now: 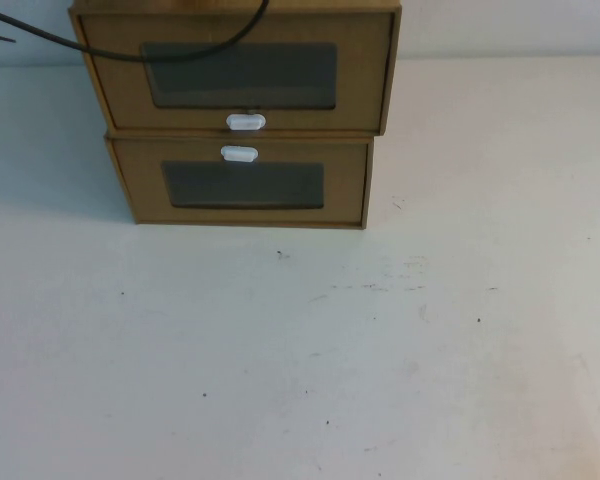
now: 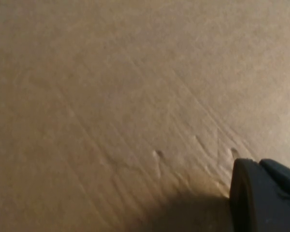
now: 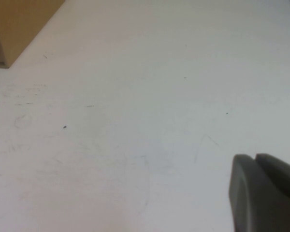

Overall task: Open the shoe box
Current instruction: 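Pull the top drawer of the cardboard box fully open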

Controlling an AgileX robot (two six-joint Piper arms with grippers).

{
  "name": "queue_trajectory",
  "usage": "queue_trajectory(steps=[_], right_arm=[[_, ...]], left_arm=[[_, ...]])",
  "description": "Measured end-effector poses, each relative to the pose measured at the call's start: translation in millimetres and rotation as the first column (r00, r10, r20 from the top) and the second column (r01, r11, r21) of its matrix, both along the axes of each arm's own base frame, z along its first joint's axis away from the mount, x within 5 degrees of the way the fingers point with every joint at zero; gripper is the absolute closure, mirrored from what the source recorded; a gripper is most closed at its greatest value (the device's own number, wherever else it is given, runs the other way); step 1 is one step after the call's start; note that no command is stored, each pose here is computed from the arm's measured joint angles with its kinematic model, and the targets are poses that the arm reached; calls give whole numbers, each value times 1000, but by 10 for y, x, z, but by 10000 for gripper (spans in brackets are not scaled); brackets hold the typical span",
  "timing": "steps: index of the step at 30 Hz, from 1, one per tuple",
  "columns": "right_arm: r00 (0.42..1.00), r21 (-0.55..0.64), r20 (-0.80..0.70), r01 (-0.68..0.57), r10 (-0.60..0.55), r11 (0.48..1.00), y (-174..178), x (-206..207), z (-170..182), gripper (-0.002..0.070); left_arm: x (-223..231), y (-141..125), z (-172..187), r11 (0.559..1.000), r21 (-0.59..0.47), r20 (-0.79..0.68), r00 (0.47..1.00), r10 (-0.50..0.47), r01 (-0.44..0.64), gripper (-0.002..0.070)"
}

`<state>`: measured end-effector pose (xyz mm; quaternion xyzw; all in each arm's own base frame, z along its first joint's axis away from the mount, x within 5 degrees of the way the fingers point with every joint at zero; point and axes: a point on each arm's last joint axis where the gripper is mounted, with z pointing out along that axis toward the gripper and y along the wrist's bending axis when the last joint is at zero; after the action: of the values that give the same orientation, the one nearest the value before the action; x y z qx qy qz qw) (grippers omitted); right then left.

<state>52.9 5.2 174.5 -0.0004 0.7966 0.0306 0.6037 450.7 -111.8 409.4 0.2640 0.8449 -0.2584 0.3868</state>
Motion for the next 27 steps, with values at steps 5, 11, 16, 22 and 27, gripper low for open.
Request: queue_trajectory(steps=[5, 11, 16, 22, 27], right_arm=[[1000, 0, 0, 0, 0, 1000, 0, 0, 0, 690], [1000, 0, 0, 0, 0, 1000, 0, 0, 0, 690], [1000, 0, 0, 0, 0, 1000, 0, 0, 0, 690], [1000, 10, 26, 4, -5, 1000, -1, 6, 23, 690], [981, 305, 179, 13, -70, 952, 9, 31, 186, 690]], left_arm=[[5, -4, 9, 1000, -9, 6, 1000, 0, 0, 680], [6, -2, 7, 1000, -6, 6, 1000, 2, -2, 680], [6, -1, 6, 1000, -3, 6, 1000, 3, -3, 680], [6, -1, 6, 1000, -3, 6, 1000, 3, -3, 680], [6, -1, 6, 1000, -3, 6, 1000, 3, -3, 680]])
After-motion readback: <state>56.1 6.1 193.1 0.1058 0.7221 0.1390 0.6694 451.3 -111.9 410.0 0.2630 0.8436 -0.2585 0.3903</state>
